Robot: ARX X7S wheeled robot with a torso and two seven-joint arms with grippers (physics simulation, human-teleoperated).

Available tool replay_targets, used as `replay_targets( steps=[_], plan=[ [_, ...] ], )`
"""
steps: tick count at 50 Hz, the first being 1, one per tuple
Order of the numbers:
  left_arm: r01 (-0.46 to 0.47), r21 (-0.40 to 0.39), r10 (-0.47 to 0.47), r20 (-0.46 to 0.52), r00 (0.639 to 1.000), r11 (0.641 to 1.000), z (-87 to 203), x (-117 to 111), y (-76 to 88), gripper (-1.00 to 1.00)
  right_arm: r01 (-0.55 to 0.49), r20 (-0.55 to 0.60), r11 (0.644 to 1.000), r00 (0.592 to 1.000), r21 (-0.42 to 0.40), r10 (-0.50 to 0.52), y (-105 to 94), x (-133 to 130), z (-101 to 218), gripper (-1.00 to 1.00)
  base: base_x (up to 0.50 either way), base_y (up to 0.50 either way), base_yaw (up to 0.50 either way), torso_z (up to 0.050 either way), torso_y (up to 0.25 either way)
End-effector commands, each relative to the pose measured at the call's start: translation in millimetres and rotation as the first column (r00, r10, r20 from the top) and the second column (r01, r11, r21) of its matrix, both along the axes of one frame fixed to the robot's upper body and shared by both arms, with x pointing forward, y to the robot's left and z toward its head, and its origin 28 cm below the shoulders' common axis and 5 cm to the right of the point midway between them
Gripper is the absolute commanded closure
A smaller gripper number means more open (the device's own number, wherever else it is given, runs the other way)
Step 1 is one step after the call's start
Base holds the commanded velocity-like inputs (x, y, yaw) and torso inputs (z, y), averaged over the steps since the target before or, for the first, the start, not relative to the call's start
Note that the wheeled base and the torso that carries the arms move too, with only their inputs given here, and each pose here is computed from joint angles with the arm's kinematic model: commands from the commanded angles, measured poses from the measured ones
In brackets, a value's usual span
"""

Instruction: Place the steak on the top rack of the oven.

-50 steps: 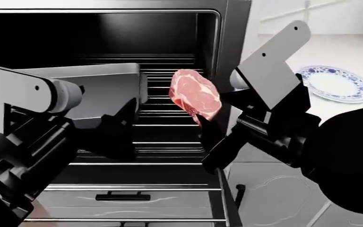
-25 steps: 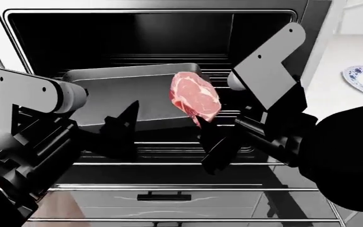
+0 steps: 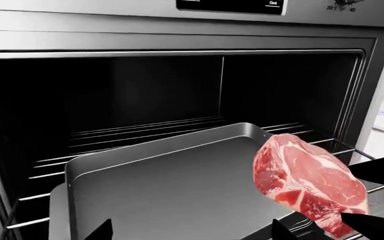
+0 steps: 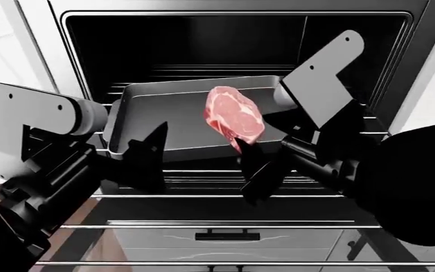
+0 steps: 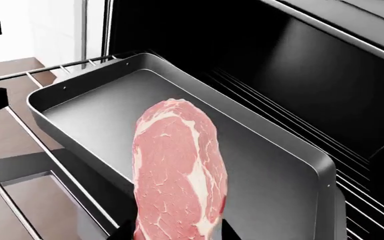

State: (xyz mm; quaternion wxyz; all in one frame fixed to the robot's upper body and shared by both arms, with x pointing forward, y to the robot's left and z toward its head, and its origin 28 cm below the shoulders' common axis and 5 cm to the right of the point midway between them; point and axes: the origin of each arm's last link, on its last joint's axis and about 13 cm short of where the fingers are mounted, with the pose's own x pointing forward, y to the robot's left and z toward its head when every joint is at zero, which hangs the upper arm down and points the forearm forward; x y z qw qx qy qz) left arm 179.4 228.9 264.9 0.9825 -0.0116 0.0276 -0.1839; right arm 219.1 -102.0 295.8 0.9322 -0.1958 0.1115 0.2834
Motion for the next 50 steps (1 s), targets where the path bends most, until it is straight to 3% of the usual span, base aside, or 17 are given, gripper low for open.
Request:
replay_targets(
  steps=[1, 10, 23, 32, 33, 43, 50],
  plan=[
    [-0.002, -0.007, 0.002, 0.010, 1.000, 1.000, 1, -1, 0.6, -1.00, 0.007, 0.025, 0.999, 1.000, 0.045, -0.008, -4.2, 21, 2, 1.00, 0.00, 0.00, 0.00, 0.000, 0.000],
    [-0.034, 0.007, 0.034, 0.009, 0.999, 0.999, 0, -3, 4.7, -1.00, -0.017, 0.013, 0.999, 1.000, 0.027, 0.017, -0.8, 43, -1, 1.00, 0.00, 0.00, 0.00, 0.000, 0.000],
    [-0.045, -0.002, 0.045, 0.020, 0.999, 0.999, 3, -2, 7.2, -1.00, -0.028, 0.004, 0.997, 1.000, 0.076, 0.028, 5.9, 72, 9, 1.00, 0.00, 0.00, 0.00, 0.001, 0.001],
    [-0.053, 0.014, 0.053, 0.020, 0.998, 0.998, 2, -4, 7.9, -1.00, 0.004, -0.009, 1.000, 1.000, 0.011, -0.004, 2.0, 97, 20, 1.00, 0.00, 0.00, 0.00, 0.000, 0.000],
    [-0.047, 0.017, 0.047, 0.022, 0.999, 0.999, 2, -5, 7.4, -1.00, -0.042, -0.028, 0.999, 0.999, 0.021, 0.043, 3.9, 99, 22, 1.00, 0.00, 0.00, 0.00, 0.000, 0.000],
    [-0.047, 0.012, 0.046, 0.017, 0.999, 0.999, 1, -2, 7.5, -1.00, -0.020, -0.058, 0.999, 0.998, -0.046, 0.017, 5.9, 122, 26, 1.00, 0.00, 0.00, 0.00, 0.000, 0.001],
    [-0.045, 0.007, 0.045, 0.022, 0.999, 0.999, 1, -1, 8.5, -1.00, -0.068, -0.123, 0.995, 0.991, -0.079, 0.058, 8.5, 134, 28, 1.00, 0.00, 0.00, 0.00, 0.000, 0.000]
  ],
)
